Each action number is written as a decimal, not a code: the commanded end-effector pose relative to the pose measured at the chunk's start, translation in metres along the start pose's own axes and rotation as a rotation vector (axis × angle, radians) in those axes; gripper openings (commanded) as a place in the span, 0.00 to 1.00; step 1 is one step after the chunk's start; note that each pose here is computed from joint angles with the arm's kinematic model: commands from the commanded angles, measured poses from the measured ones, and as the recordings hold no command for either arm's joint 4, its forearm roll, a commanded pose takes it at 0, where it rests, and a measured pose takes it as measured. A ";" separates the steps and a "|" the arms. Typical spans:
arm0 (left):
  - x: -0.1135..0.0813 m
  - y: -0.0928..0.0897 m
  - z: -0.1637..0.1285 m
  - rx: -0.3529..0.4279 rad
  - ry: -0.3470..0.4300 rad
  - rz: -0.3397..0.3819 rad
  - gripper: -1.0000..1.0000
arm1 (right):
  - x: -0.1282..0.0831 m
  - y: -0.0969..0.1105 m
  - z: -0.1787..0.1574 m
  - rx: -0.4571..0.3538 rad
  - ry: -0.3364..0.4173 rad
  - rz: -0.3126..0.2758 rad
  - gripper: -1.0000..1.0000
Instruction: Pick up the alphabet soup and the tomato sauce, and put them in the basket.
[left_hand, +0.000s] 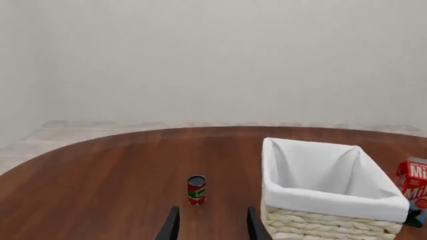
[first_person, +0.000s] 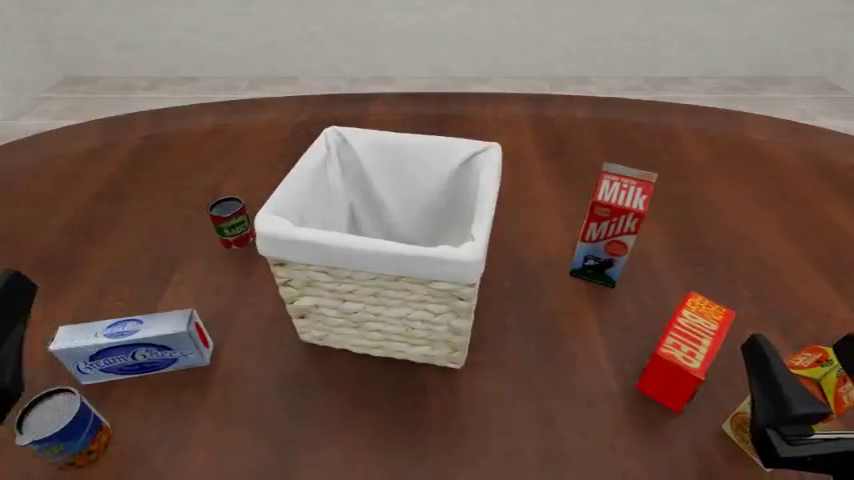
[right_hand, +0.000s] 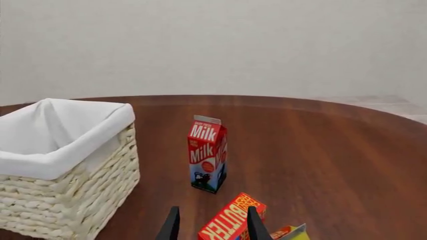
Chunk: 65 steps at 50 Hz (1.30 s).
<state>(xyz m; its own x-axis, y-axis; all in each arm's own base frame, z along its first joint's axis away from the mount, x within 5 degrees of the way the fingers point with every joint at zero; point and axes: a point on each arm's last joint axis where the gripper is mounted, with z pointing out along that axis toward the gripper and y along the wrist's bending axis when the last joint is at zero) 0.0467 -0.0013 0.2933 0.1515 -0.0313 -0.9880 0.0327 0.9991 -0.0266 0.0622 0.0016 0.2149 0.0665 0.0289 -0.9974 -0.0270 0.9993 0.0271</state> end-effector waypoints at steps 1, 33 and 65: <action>-0.044 -0.003 0.012 0.026 -0.034 -0.006 1.00 | 0.000 0.000 0.001 -0.008 0.005 0.005 1.00; -0.115 -0.017 0.075 0.139 0.143 0.174 1.00 | 0.001 0.001 0.000 -0.021 0.010 0.018 1.00; -0.132 -0.003 0.196 0.028 0.404 0.201 1.00 | 0.001 0.001 0.001 -0.018 0.012 0.037 1.00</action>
<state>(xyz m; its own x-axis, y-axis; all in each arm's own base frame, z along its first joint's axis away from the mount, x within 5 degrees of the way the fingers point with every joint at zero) 0.1809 -0.0124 0.4552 -0.1425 0.2035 -0.9686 0.0979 0.9767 0.1908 0.0642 0.0029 0.2139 0.0513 0.0603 -0.9969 -0.0479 0.9972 0.0578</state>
